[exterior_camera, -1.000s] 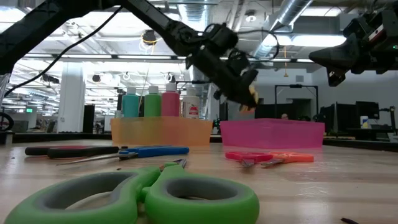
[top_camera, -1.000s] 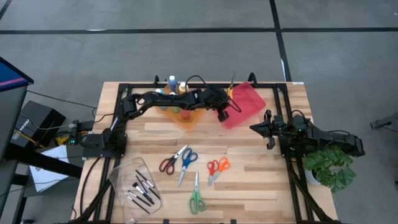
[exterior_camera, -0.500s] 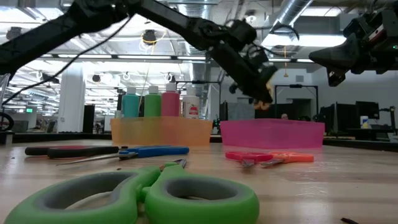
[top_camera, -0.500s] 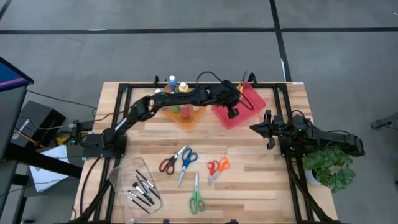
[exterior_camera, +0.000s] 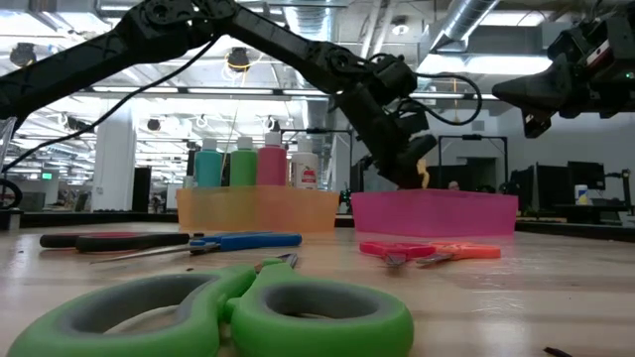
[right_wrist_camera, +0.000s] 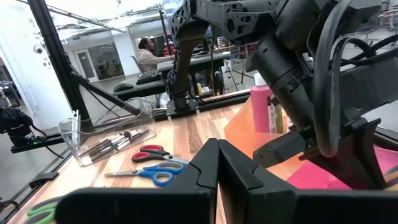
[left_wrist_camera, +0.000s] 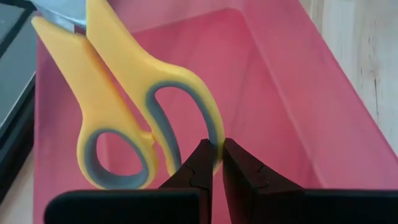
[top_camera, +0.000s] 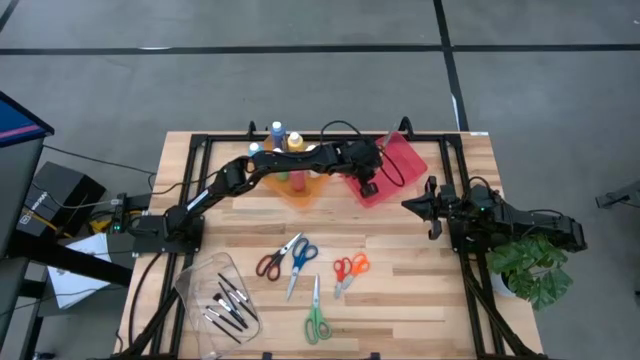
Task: Pick & Place Paint Supplies
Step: Put the yellow scissors into the pink bin
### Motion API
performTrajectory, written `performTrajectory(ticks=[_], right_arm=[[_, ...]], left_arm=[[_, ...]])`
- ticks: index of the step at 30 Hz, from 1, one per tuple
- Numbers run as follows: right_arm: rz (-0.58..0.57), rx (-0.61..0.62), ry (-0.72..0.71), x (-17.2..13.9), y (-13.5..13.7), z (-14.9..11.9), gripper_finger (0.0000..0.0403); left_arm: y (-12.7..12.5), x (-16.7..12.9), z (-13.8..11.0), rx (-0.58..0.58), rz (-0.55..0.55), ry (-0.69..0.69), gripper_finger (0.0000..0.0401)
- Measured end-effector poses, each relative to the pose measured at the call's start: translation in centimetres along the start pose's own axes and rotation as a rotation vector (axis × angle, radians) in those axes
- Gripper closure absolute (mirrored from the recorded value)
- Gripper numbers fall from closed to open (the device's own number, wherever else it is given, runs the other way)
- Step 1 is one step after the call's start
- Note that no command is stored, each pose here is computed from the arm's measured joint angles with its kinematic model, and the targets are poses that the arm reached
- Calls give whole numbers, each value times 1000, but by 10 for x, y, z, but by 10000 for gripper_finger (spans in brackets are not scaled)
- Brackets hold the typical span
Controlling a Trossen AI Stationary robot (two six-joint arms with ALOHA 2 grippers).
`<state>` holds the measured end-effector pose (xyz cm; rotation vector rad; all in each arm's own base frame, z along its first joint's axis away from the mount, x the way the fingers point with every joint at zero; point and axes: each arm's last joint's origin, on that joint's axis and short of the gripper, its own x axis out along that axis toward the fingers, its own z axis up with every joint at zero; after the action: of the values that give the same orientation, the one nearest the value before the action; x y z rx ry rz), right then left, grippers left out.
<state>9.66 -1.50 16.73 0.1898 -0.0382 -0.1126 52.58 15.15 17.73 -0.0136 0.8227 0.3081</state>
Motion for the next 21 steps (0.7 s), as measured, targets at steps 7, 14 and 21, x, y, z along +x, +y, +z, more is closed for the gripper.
performTrajectory(ticks=[7, 14, 21], right_arm=[[0, 0, 0, 0, 0, 0, 403], [0, 0, 0, 0, 0, 0, 403], [0, 0, 0, 0, 0, 0, 403]], left_arm=[[-3, 0, -6, 0, -32, 63, 390], [-4, 1, -8, 5, -38, 67, 389], [-6, 15, -27, 8, -62, 97, 389]])
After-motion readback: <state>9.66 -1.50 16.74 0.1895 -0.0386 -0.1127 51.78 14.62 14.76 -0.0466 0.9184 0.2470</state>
